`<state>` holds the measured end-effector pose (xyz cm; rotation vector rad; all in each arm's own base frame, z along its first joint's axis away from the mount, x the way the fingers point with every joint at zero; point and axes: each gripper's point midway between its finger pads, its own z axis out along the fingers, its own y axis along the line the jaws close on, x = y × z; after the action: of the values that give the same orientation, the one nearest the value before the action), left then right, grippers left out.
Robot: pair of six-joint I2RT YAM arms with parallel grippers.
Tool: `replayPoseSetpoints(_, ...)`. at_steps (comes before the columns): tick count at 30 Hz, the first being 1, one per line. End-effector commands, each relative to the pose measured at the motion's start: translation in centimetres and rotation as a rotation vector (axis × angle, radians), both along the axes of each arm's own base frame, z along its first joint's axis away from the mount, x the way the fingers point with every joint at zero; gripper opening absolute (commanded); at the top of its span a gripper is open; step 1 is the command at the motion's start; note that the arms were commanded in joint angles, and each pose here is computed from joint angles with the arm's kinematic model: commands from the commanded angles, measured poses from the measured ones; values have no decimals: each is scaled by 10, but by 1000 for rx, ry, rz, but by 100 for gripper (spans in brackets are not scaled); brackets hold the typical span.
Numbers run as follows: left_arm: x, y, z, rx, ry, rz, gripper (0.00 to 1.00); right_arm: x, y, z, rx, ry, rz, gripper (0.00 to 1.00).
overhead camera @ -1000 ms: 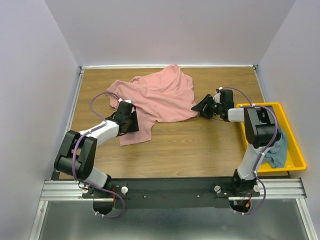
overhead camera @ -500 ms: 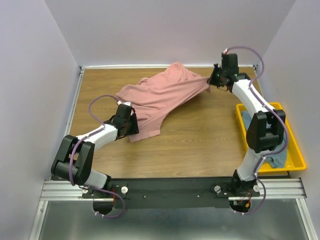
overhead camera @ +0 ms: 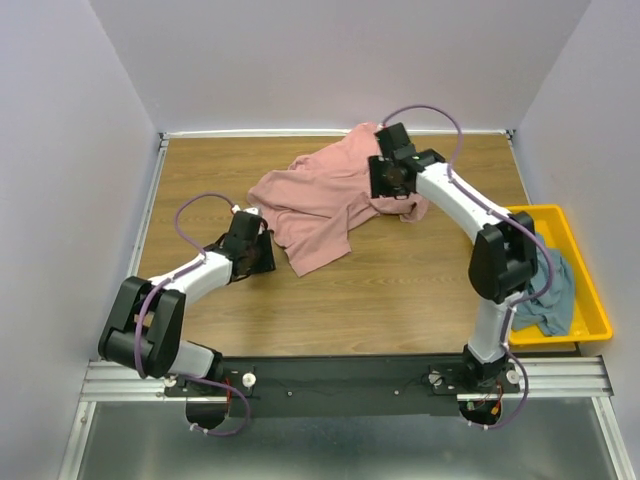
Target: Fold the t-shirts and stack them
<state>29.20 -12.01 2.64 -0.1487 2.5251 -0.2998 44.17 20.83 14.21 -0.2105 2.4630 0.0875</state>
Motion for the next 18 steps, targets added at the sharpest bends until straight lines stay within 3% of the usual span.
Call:
replayPoseSetpoints(1,-7,0,5,-13,1,-6,55,0,-80,3,92,5,-206,57)
replayPoseSetpoints(6,-5,-1,24,-35,-51,-4,55,-2,-125,3,416,-48,-363,54)
replayPoseSetpoints(8,-2,-3,41,-63,-97,8,55,-15,-129,-16,478,-7,-381,52)
replayPoseSetpoints(13,10,-4,69,-132,-182,80,61,-24,-140,-34,561,6,-422,52)
replayPoseSetpoints(18,18,-1,67,-248,-191,177,72,-33,-146,-44,562,20,-417,52)
